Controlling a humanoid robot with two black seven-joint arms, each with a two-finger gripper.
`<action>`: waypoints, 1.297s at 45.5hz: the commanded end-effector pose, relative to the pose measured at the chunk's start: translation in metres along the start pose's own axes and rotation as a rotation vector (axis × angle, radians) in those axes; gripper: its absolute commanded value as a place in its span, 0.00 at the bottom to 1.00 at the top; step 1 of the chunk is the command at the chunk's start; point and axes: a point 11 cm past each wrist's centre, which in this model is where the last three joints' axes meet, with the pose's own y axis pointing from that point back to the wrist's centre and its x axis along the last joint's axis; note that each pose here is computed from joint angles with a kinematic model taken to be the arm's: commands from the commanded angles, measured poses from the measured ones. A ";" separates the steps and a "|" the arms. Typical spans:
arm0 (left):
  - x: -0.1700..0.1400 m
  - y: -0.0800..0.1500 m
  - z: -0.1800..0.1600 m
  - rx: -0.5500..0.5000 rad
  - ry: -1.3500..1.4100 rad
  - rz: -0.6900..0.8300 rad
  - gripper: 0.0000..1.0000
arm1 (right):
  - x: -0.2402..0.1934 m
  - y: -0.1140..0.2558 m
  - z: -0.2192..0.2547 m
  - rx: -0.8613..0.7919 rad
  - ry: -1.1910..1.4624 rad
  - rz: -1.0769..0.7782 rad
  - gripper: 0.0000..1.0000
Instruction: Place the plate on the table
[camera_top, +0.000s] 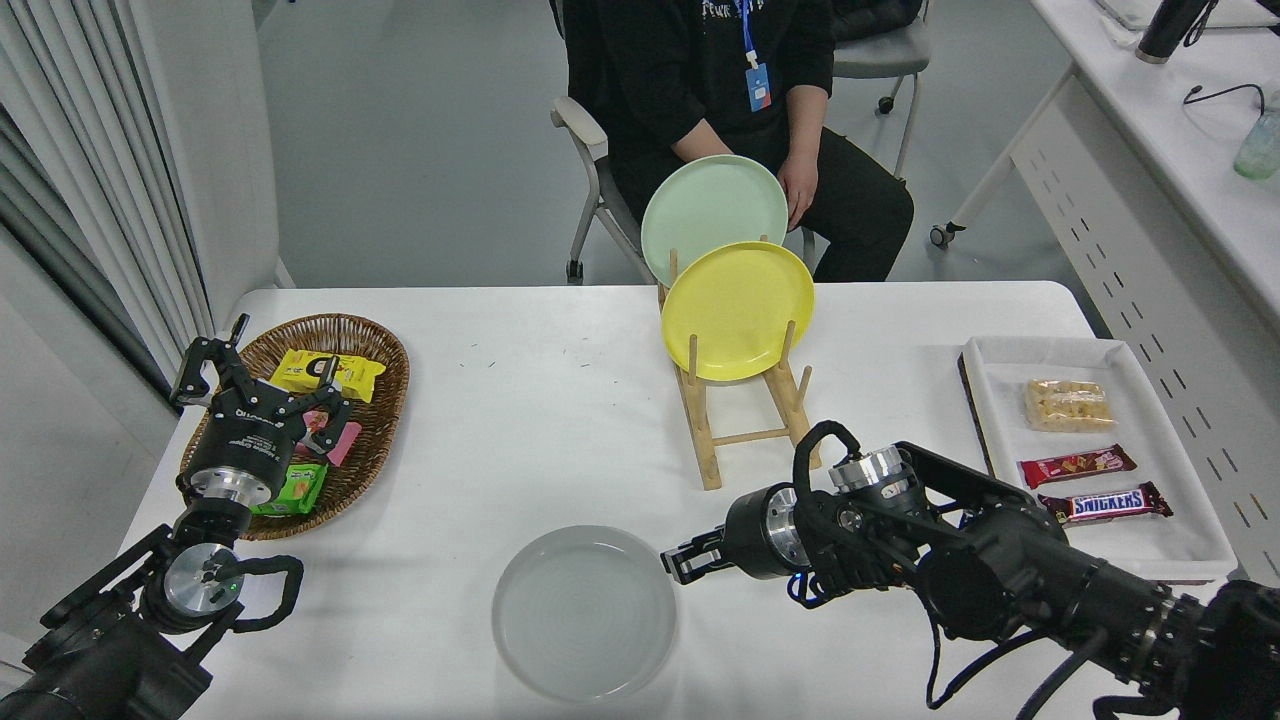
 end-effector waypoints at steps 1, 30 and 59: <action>0.000 0.000 0.000 0.000 0.000 0.001 0.98 | -0.013 0.010 -0.003 -0.027 -0.030 -0.048 1.00; 0.000 0.000 0.000 0.000 0.000 0.000 0.98 | -0.073 0.032 0.022 0.047 0.166 -0.170 1.00; 0.000 0.000 0.000 0.000 0.000 0.001 0.98 | -0.097 0.037 0.013 0.297 0.525 -0.410 1.00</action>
